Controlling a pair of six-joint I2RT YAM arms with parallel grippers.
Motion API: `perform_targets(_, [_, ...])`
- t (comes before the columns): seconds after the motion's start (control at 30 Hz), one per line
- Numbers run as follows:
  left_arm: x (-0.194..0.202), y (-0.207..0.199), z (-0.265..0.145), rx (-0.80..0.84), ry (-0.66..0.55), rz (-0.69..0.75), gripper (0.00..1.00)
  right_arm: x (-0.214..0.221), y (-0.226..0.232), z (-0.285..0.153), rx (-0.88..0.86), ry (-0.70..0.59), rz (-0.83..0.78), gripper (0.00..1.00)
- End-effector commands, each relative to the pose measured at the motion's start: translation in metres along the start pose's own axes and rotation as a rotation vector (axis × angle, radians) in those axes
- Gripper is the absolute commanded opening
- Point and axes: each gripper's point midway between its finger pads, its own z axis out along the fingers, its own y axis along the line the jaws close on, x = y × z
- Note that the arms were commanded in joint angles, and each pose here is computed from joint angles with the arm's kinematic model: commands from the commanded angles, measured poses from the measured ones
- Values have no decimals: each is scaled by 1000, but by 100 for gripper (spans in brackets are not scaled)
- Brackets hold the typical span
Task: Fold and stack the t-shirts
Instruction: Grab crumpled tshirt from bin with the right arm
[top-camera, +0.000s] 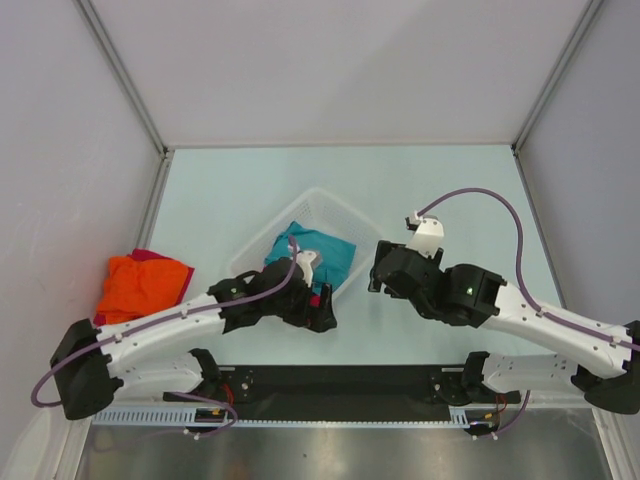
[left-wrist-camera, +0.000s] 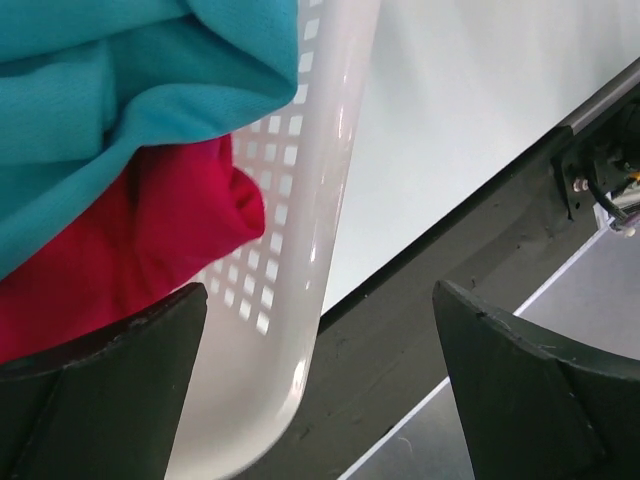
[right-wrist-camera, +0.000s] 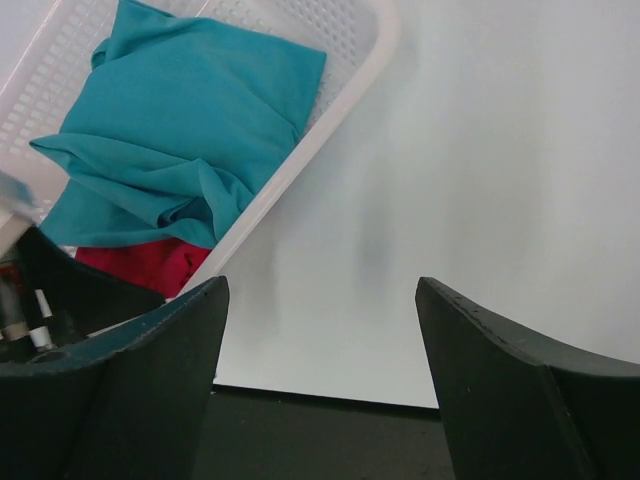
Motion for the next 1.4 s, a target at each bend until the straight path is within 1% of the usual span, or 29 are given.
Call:
perform_targets(0.0, [-40, -15, -47, 13, -181, 60, 99, 2, -7, 0, 16, -15, 29, 81])
perform_targets(0.07, [-65, -22, -76, 17, -295, 80, 99, 7, -8, 3, 18, -4, 27, 81])
perform_targets(0.13, [-82, -29, -100, 22, -368, 102, 100, 11, -6, 4, 14, 6, 33, 81])
perform_targets(0.23, [-97, -31, -133, 15, -461, 74, 100, 16, -4, 7, 14, 19, 25, 81])
perform_targets(0.27, [-104, -23, -149, -23, -531, 40, 99, 17, -5, 7, 17, 23, 20, 81])
perform_targets(0.33, [-107, -8, -166, -86, -587, -33, 100, 20, -2, 10, 9, 31, 12, 82])
perform_targets(0.37, [-112, 10, -179, -165, -653, -81, 100, 22, -1, 11, 2, 34, -13, 82])
perform_targets(0.4, [-104, 25, -181, -233, -641, -138, 100, 22, 4, 15, -16, 30, -14, 82])
perform_targets(0.43, [-105, 34, -187, -279, -654, -171, 100, 26, 11, 17, -48, 55, -27, 82])
perform_targets(0.47, [-106, 50, -189, -361, -662, -217, 100, 24, 25, 23, -101, 48, -67, 82])
perform_targets(0.5, [-98, 62, -189, -421, -625, -229, 100, 27, 34, 28, -140, 68, -82, 82])
perform_targets(0.53, [-98, 66, -190, -442, -610, -248, 99, 34, 46, 31, -223, 144, -76, 82])
perform_targets(0.57, [-99, 78, -189, -482, -599, -285, 99, 32, 68, 39, -314, 155, -58, 82])
perform_targets(0.6, [-97, 76, -186, -456, -576, -300, 100, 37, 77, 43, -375, 190, -63, 82])
perform_targets(0.63, [-96, 79, -185, -448, -578, -316, 99, 42, 91, 41, -464, 256, -46, 82])
perform_targets(0.77, [-96, 82, -187, -413, -624, -332, 99, 44, 124, 51, -575, 278, -50, 81])
perform_targets(0.8, [-94, 85, -186, -419, -621, -331, 100, 54, 125, 63, -560, 309, -66, 81])
perform_targets(0.83, [-91, 88, -181, -430, -605, -330, 100, 55, 131, 65, -583, 321, -86, 81])
perform_targets(0.9, [-87, 93, -175, -449, -574, -326, 100, 68, 132, 81, -560, 367, -111, 81])
perform_targets(0.93, [-83, 95, -168, -456, -541, -321, 99, 71, 134, 85, -558, 375, -131, 80])
perform_targets(1.03, [-77, 99, -154, -468, -489, -314, 99, 78, 139, 94, -548, 400, -162, 80])
perform_targets(1.17, [-76, 98, -144, -449, -468, -313, 100, 84, 139, 101, -537, 413, -180, 80])
perform_targets(1.37, [-77, 95, -141, -430, -460, -306, 100, 91, 135, 114, -522, 429, -188, 80])
